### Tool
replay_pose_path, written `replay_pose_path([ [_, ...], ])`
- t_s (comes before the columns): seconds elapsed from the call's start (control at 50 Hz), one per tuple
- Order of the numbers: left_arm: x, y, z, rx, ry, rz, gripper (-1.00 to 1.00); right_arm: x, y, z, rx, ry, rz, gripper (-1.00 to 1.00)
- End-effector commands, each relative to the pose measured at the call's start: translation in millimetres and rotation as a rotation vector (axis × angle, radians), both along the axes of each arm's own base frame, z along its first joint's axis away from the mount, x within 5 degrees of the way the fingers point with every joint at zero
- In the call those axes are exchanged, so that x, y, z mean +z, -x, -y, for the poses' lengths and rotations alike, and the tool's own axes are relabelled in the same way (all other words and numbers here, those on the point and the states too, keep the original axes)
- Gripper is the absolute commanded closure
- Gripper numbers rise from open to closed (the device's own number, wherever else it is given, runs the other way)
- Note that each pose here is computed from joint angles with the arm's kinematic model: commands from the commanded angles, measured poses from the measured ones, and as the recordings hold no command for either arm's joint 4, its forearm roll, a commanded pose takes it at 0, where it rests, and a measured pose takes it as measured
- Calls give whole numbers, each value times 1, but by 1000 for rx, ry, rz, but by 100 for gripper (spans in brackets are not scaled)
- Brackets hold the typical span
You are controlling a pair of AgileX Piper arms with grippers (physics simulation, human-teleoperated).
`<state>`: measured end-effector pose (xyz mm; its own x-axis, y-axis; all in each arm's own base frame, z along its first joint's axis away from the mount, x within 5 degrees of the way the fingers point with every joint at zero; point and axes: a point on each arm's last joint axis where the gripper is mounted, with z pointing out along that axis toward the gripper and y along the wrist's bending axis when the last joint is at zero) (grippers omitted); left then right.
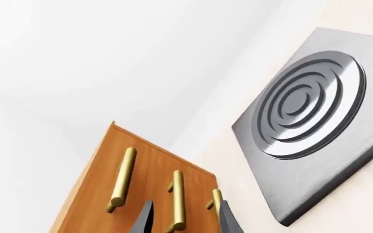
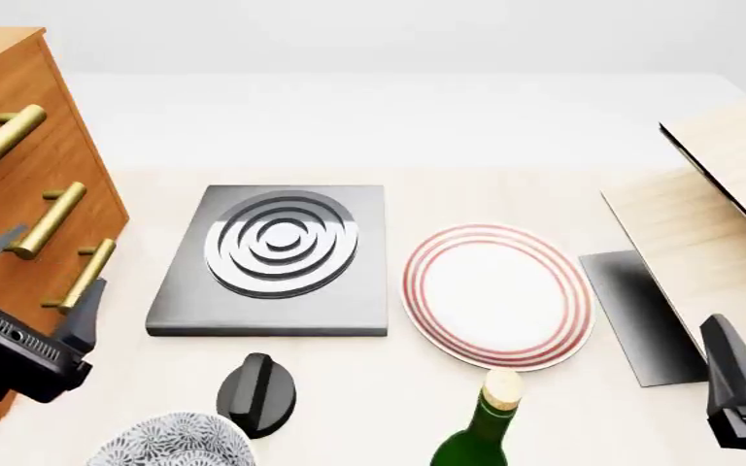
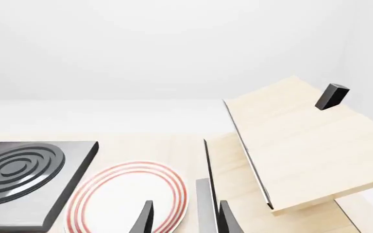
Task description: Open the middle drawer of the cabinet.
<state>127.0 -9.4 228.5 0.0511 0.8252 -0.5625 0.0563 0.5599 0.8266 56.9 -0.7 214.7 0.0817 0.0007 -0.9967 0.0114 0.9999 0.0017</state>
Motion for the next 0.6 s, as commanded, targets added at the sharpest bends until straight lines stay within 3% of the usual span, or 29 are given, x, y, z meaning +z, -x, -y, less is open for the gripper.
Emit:
replay_pose_path([
  [0.02,-16,-7,0,3,-35,-25,-100,0,0,0,3,1,1,-100],
  [0.6,-44,-30,-13,92,-98,-48,-100,0,0,0,3,1,1,-100],
])
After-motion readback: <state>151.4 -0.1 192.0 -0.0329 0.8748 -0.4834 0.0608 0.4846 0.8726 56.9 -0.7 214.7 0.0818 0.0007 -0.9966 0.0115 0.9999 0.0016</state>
